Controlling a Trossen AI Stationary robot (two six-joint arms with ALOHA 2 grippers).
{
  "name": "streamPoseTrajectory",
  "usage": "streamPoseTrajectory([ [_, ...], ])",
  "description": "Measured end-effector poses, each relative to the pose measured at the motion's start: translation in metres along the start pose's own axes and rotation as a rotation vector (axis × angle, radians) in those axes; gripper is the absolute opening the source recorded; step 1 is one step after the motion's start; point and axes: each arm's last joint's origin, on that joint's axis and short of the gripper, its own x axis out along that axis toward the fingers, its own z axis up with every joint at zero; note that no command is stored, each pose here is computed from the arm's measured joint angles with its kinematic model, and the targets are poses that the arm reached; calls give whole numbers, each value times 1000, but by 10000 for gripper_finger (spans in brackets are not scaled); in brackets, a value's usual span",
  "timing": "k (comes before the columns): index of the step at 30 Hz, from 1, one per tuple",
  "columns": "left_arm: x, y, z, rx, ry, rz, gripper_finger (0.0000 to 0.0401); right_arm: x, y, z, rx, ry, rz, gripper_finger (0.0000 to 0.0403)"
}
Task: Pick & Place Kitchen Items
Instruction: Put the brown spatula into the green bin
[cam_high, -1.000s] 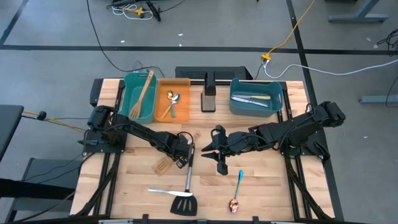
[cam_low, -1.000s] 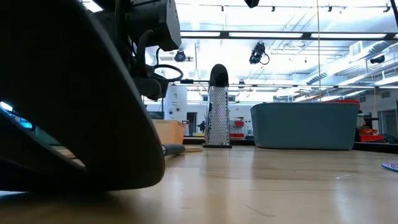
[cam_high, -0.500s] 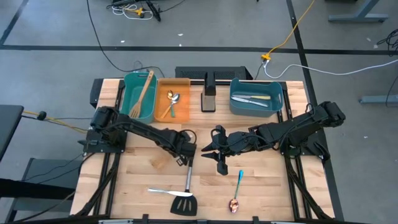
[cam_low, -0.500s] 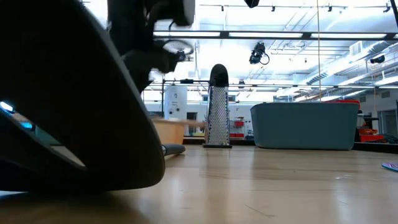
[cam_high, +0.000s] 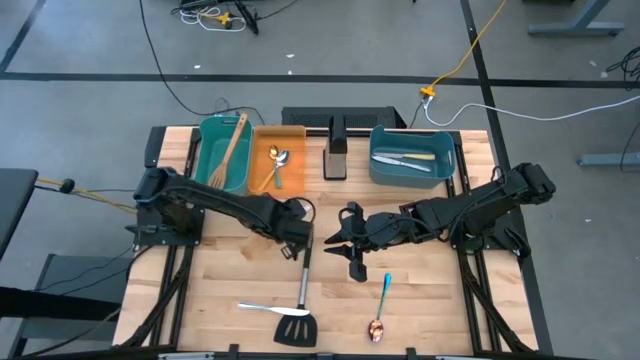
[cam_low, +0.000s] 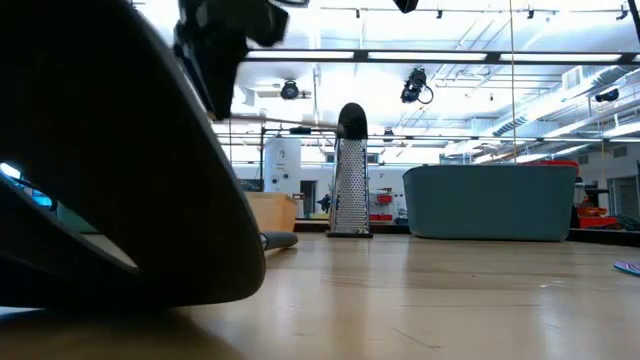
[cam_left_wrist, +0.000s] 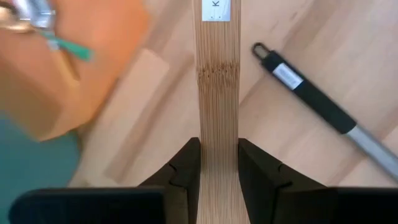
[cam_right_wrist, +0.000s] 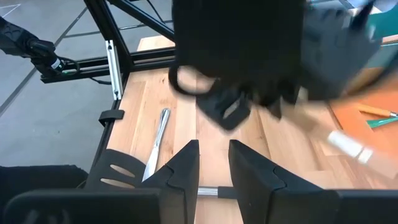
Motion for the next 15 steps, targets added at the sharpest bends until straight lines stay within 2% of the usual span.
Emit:
streamPoseTrajectory([
  [5, -36, 27, -6, -55, -95, -2, 90, 0, 0, 0, -1, 1, 1, 98],
  [15, -102, 89, -28, -175, -314, -76, 90, 0, 1, 0, -2, 1, 2, 97],
])
